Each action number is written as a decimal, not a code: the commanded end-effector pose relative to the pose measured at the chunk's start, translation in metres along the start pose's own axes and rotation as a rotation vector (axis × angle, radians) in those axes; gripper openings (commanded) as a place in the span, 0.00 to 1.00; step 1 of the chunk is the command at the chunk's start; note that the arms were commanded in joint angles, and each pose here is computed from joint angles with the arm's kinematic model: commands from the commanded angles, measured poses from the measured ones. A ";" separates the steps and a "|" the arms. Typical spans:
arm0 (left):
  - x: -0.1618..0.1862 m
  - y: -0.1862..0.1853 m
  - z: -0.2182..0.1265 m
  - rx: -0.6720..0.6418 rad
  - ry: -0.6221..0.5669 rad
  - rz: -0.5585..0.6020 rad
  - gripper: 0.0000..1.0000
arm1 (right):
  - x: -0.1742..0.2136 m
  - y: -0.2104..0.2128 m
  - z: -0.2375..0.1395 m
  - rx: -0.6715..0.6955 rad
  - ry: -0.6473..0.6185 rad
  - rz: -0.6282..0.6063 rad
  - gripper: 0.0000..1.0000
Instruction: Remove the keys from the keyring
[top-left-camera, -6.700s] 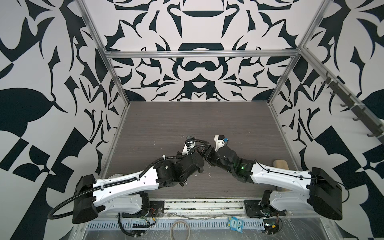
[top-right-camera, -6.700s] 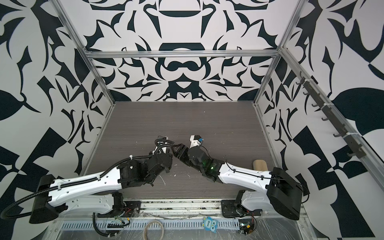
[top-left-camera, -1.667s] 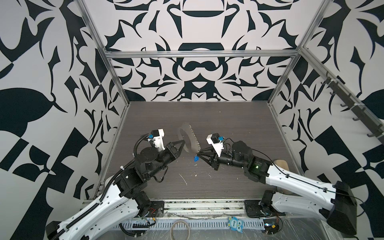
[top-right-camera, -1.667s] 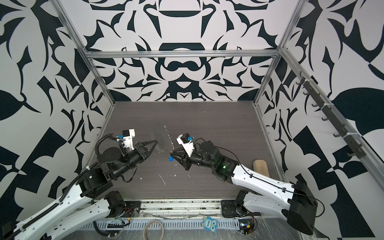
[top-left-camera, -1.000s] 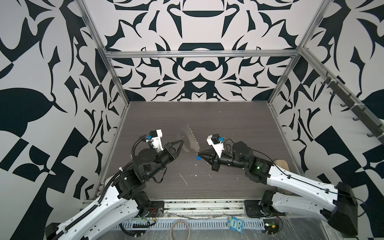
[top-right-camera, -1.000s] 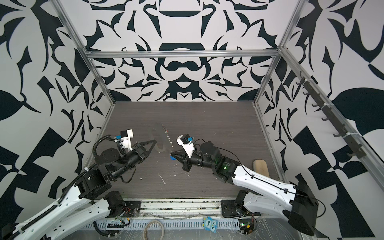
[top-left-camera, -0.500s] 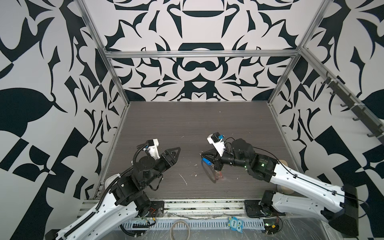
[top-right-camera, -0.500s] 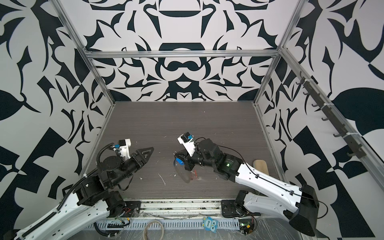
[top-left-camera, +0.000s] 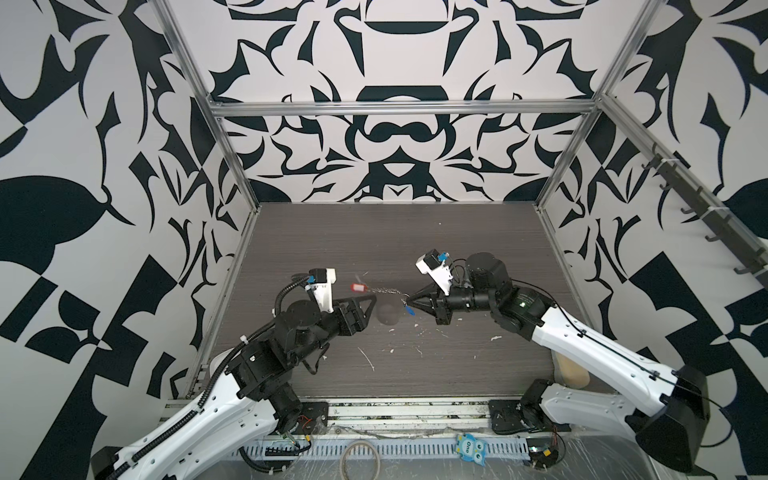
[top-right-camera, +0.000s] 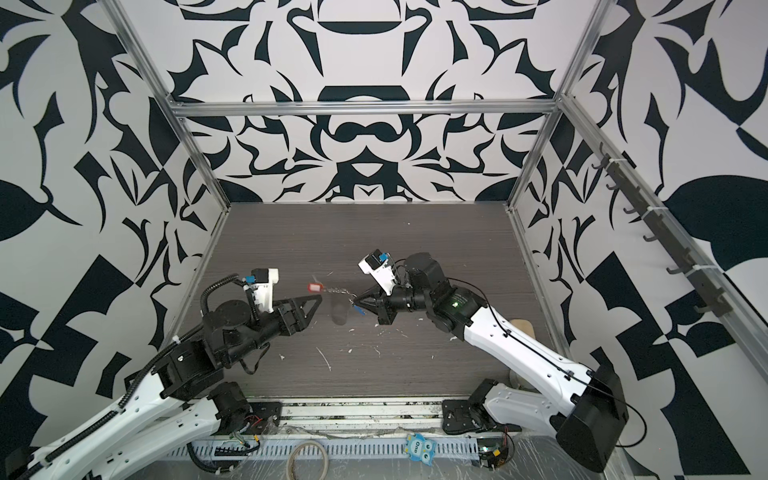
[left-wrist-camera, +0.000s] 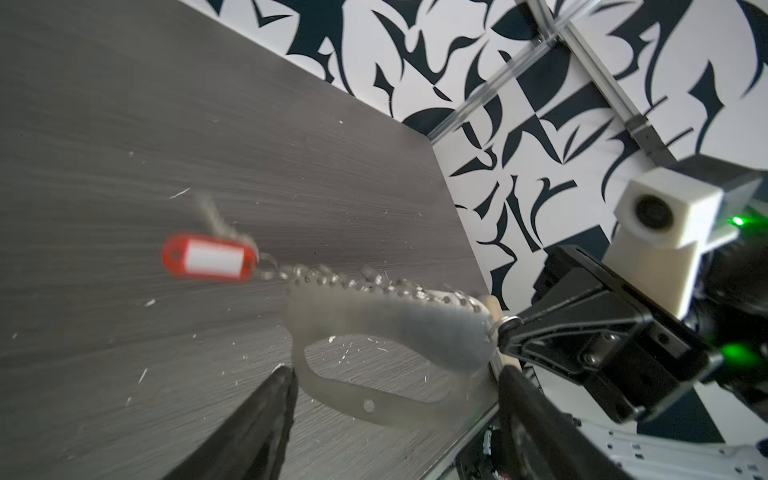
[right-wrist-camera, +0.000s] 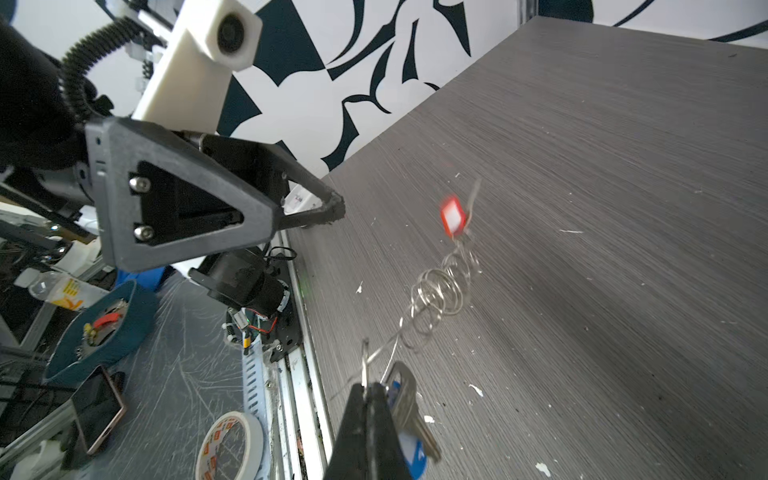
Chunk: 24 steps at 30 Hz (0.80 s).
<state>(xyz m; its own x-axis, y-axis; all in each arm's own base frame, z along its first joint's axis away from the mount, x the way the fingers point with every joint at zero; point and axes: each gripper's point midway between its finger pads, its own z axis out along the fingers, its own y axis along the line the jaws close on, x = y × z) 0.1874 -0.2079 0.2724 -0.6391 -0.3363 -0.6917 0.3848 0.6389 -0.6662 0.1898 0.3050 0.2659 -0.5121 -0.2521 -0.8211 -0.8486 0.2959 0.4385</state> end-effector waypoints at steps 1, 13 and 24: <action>-0.022 -0.040 -0.006 0.144 -0.053 0.156 0.79 | -0.028 0.032 -0.015 -0.133 -0.057 -0.100 0.00; 0.001 -0.086 0.001 0.378 0.100 0.327 0.65 | -0.029 0.059 -0.027 -0.264 -0.063 -0.143 0.00; 0.007 -0.102 -0.006 0.466 0.138 0.367 0.43 | -0.034 0.070 -0.036 -0.297 -0.106 -0.150 0.00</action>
<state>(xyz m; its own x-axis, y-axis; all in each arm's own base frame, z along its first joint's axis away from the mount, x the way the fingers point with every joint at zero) 0.1496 -0.2689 0.3151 -0.5224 -0.0309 -0.8521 0.7803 0.3855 -0.4924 0.1478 0.3027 0.3110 -0.4329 -0.2343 -0.8704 -0.8981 0.0287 0.4390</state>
